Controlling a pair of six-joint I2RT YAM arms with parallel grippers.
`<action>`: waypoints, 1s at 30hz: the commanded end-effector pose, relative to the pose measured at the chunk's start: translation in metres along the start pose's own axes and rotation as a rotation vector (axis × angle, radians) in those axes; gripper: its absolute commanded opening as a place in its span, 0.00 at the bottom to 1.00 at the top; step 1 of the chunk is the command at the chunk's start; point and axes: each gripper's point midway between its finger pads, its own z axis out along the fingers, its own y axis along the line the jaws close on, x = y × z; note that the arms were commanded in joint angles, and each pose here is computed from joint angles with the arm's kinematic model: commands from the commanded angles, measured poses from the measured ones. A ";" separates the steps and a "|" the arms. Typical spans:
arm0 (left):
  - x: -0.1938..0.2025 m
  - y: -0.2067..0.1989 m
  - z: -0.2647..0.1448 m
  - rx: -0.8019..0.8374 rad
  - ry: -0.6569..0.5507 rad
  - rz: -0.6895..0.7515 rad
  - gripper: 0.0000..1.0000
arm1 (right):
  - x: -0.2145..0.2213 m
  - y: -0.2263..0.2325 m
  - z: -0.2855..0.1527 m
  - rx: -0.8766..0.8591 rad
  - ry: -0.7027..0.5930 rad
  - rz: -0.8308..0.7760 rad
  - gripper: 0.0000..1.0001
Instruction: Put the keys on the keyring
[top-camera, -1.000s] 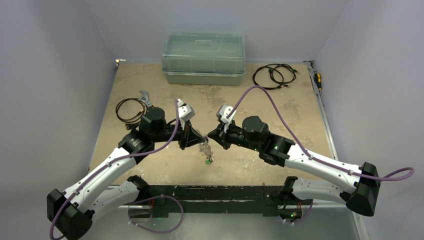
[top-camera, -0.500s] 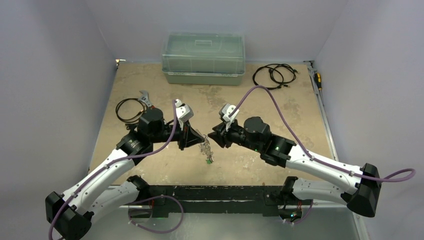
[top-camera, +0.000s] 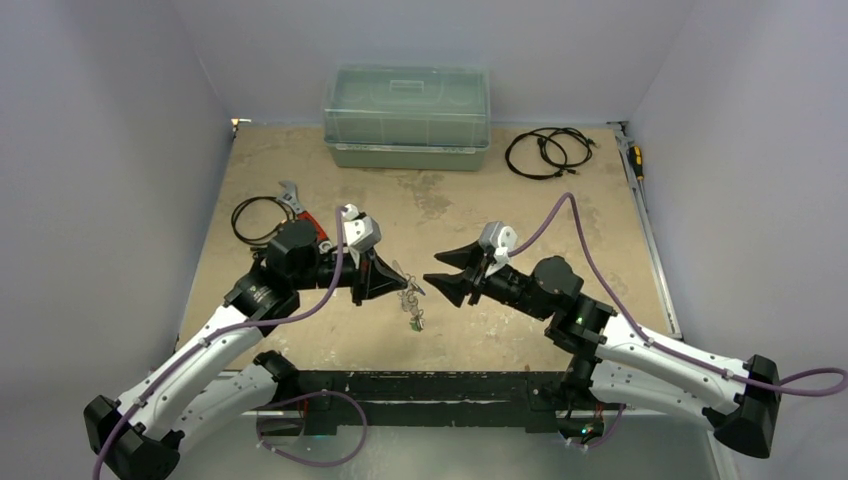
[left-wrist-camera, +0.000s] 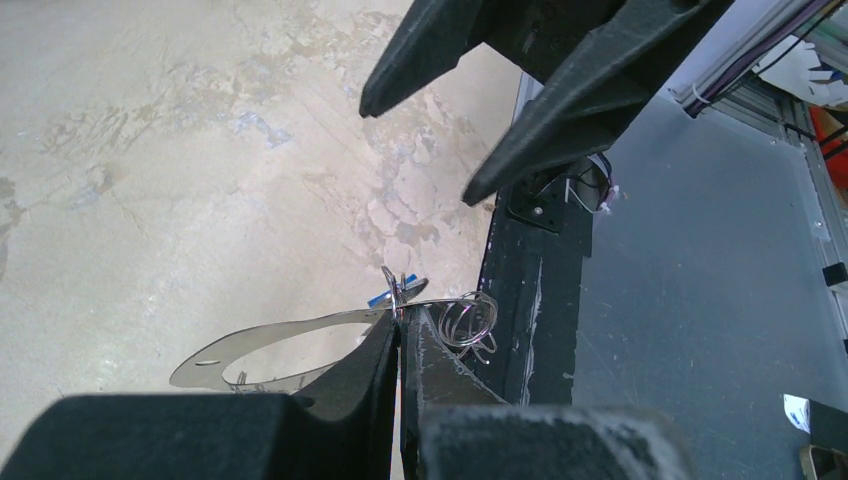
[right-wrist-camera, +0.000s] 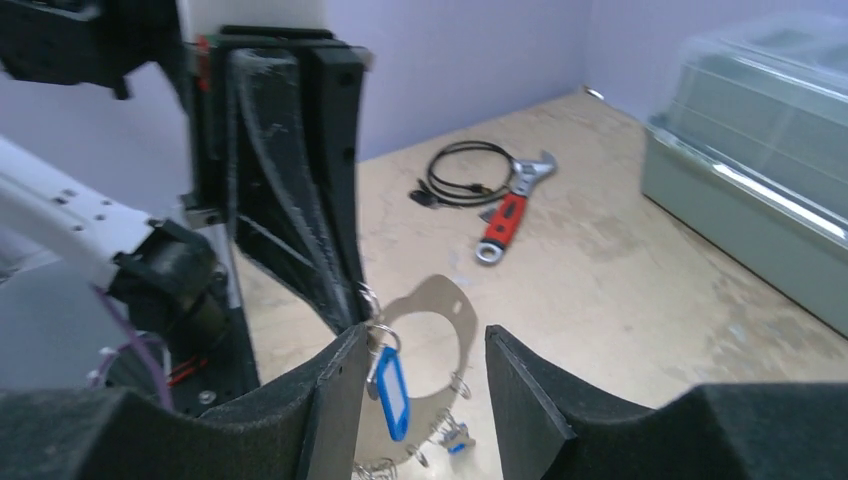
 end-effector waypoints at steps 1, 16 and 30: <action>-0.023 -0.016 -0.005 0.069 -0.071 0.105 0.00 | -0.031 0.035 -0.001 -0.197 -0.111 -0.028 0.50; -0.027 -0.035 -0.013 0.144 -0.106 0.165 0.00 | -0.041 0.068 0.001 -0.399 -0.130 -0.081 0.43; -0.028 -0.041 -0.016 0.166 -0.120 0.181 0.00 | -0.040 0.059 0.019 -0.368 -0.104 -0.108 0.35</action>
